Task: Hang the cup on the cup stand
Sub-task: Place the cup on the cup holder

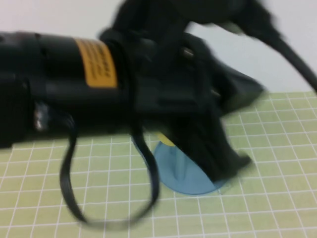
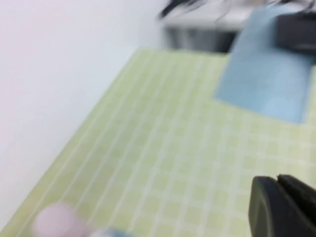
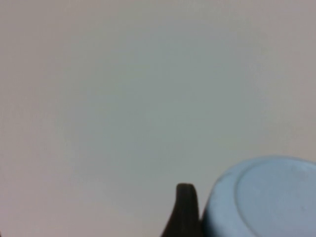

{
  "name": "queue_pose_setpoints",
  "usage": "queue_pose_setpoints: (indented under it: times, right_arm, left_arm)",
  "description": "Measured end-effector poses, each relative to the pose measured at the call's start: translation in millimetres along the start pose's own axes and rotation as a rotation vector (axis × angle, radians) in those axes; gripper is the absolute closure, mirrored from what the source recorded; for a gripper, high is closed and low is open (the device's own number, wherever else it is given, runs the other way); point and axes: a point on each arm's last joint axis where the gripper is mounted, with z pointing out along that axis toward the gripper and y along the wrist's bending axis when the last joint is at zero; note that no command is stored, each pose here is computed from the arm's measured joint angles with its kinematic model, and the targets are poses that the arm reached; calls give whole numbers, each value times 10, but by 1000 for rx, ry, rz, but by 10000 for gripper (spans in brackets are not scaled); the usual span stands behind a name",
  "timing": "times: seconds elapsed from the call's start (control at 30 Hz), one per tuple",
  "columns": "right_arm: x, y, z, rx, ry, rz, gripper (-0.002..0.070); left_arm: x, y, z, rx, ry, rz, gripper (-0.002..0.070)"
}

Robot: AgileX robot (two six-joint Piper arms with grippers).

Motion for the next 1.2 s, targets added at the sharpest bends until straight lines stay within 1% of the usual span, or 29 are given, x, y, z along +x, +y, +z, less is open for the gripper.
queue_pose_setpoints:
  times: [0.07,0.17,0.27,0.37,0.47,0.57,0.73,0.97,1.1,1.2]
  right_arm:
    - [-28,-19,183,-3,82,-91,106]
    - [-76,-51,456,-26,189,-206,106]
    - [-139,-93,741,-59,251,-238,106]
    - [-158,-160,1017,-103,307,-250,106]
    - [-83,-237,1298,-138,371,-245,106]
    - [65,-247,1551,-188,429,-280,106]
    - [456,-188,1902,-242,535,-324,106]
    - [1006,-48,2264,-307,620,-382,106]
    - [1306,-26,2447,-335,652,-399,106]
    - [1459,-68,2535,-329,674,-393,106]
  left_arm:
    - [31,115,-35,-65,24,-15,675]
    - [97,241,-88,-122,62,-22,676]
    - [199,382,-120,-187,85,-49,676]
    - [386,554,-129,-262,118,-98,676]
    - [611,703,-132,-332,138,-149,676]
    - [840,824,-125,-387,144,-219,676]
    - [1105,1003,-142,-477,133,-305,676]
    - [1251,1192,-242,-583,111,-352,676]
    - [1273,1254,-294,-615,105,-371,676]
    - [1278,1264,-303,-621,106,-373,676]
